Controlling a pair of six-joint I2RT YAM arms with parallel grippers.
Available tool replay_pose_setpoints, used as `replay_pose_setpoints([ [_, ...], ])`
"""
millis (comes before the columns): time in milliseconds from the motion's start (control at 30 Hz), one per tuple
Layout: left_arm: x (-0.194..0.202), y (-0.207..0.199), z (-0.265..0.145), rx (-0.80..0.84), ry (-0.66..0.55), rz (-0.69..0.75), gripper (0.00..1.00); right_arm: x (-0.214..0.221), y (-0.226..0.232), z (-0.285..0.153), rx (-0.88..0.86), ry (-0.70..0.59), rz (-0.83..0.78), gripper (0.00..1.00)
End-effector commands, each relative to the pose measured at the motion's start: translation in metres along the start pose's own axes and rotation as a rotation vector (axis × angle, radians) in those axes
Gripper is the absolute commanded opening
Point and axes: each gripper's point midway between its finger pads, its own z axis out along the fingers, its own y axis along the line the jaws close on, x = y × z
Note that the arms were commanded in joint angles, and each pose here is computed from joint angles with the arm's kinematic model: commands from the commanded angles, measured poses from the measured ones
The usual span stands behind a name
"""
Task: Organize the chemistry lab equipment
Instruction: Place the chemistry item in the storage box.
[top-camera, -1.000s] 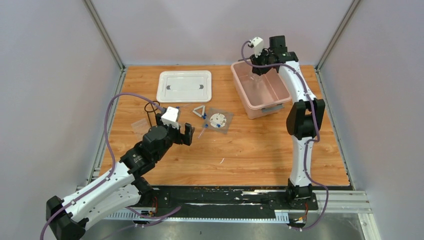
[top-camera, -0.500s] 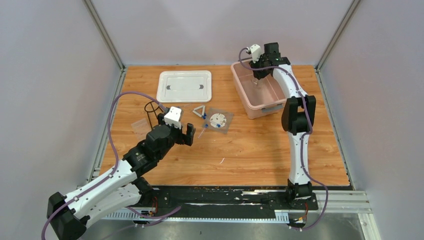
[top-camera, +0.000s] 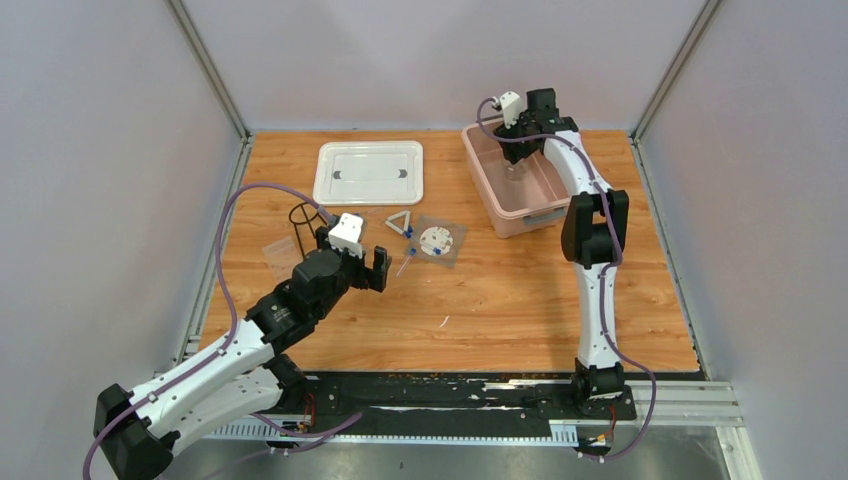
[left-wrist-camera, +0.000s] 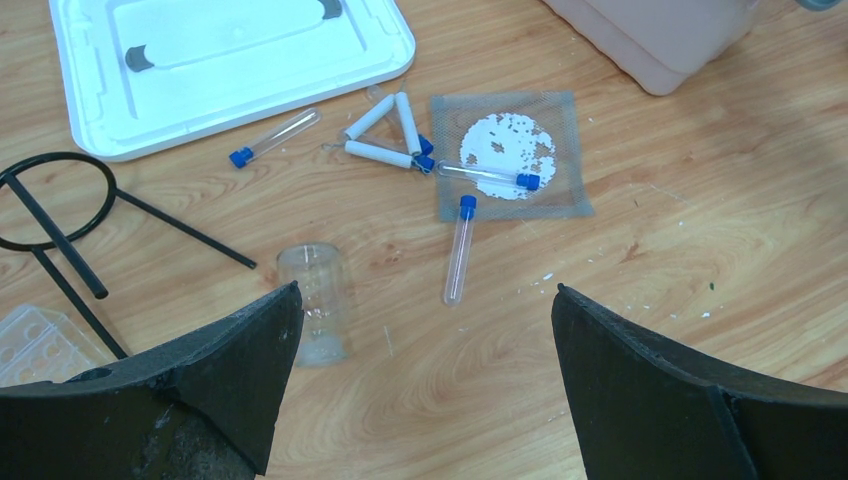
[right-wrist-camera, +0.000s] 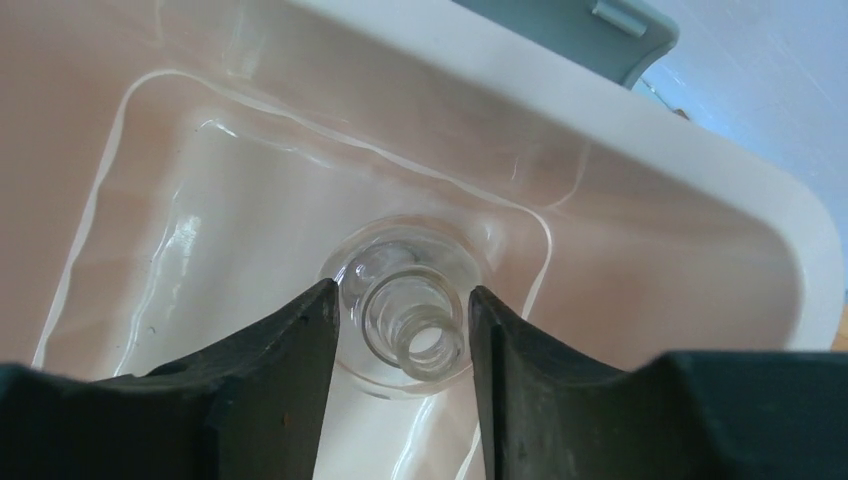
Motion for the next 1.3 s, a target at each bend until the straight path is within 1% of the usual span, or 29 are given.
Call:
replay_pose_setpoints([
  [0, -0.011, -0.005, 0.002, 0.02, -0.04, -0.036, 1.0, -0.057, -0.021, -0.049, 0.049, -0.154, 0.007, 0.53],
  [133, -0.01, -0.009, 0.002, 0.037, -0.038, -0.047, 1.0, -0.073, -0.015, -0.08, 0.022, -0.203, 0.004, 0.59],
  [267, -0.01, -0.013, 0.003, 0.061, -0.045, -0.068, 1.0, -0.09, -0.002, -0.121, -0.017, -0.257, -0.014, 0.66],
  [367, -0.006, -0.021, 0.006, 0.093, -0.039, -0.089, 1.0, -0.093, 0.016, -0.15, -0.073, -0.289, -0.026, 0.69],
  [433, 0.0, -0.026, 0.008, 0.115, -0.018, -0.102, 1.0, -0.095, 0.031, -0.173, -0.117, -0.317, -0.038, 0.7],
  [467, -0.003, -0.03, 0.01, 0.13, -0.03, -0.116, 1.0, -0.095, 0.039, -0.185, -0.139, -0.331, -0.044, 0.7],
  [567, 0.003, -0.036, 0.014, 0.153, -0.017, -0.144, 1.0, -0.095, 0.064, -0.226, -0.2, -0.389, -0.081, 0.7],
  [767, 0.006, -0.048, 0.018, 0.203, 0.0, -0.171, 1.0, -0.074, 0.12, -0.283, -0.353, -0.459, -0.119, 0.71],
  [900, 0.011, -0.056, 0.024, 0.232, 0.02, -0.188, 1.0, -0.051, 0.159, -0.309, -0.465, -0.506, -0.142, 0.73],
  [1100, 0.02, -0.066, 0.037, 0.248, 0.075, -0.215, 1.0, -0.021, 0.206, -0.336, -0.57, -0.634, -0.201, 0.79],
  [1267, 0.027, -0.072, 0.053, 0.224, 0.127, -0.249, 1.0, -0.005, 0.228, -0.33, -0.675, -0.683, -0.187, 0.8],
])
